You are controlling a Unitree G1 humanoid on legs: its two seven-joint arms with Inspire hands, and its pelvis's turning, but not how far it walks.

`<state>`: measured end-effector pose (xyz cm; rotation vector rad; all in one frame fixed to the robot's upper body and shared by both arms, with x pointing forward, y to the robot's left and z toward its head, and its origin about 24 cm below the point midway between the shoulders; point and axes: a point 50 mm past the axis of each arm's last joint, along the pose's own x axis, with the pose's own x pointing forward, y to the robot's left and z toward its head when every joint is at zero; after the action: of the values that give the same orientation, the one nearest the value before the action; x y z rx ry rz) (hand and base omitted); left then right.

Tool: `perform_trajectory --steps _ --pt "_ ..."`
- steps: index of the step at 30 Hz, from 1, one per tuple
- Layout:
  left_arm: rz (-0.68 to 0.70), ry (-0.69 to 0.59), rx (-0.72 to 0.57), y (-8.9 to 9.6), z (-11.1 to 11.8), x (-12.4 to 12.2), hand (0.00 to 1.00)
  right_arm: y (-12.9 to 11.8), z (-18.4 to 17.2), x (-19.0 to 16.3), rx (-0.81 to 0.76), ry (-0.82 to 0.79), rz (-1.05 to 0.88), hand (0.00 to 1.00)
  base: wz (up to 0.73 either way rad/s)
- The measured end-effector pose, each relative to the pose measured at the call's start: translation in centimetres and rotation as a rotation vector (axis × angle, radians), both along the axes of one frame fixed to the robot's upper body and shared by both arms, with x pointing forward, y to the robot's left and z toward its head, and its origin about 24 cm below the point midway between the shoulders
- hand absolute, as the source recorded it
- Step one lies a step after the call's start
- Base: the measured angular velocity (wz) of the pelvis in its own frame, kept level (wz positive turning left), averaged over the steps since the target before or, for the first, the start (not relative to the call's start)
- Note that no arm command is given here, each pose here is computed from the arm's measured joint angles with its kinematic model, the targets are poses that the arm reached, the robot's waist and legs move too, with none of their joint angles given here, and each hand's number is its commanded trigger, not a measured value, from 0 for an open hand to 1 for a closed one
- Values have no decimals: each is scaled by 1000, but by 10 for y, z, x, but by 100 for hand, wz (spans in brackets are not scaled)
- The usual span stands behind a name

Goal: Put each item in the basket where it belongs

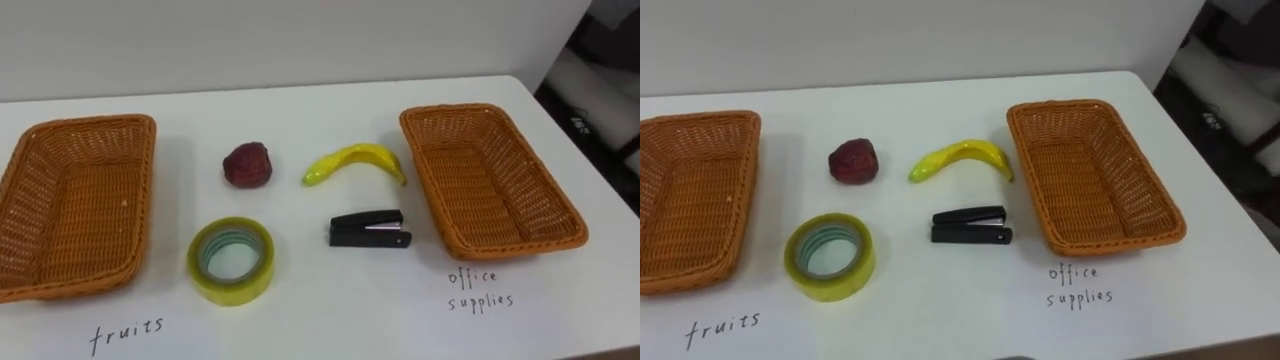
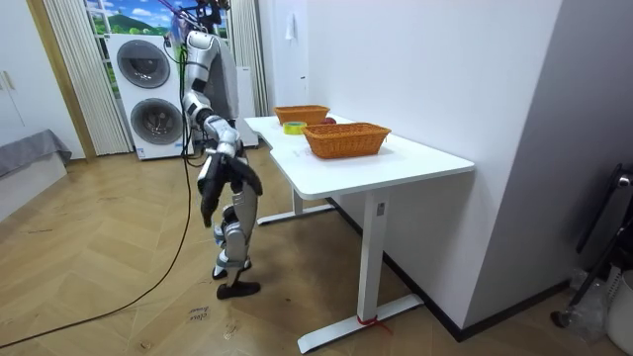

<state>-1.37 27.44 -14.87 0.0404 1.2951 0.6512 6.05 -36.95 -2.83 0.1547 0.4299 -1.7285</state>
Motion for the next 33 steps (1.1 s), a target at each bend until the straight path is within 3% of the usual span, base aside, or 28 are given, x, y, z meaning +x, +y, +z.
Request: perform_trajectory --steps 10,24,27,33 --pt "-5 -17 11 0 0 -2 0 -3 56 29 -285 -104 64 0 0" --pt "-13 60 -28 -6 -6 -17 0 17 170 78 -966 -159 211 0 5" --pt "-17 68 -55 -8 -9 -13 0 28 184 85 -1064 -155 279 0 2" --pt "-47 82 -58 -9 -9 -12 0 40 198 105 -1094 -222 413 0 1"
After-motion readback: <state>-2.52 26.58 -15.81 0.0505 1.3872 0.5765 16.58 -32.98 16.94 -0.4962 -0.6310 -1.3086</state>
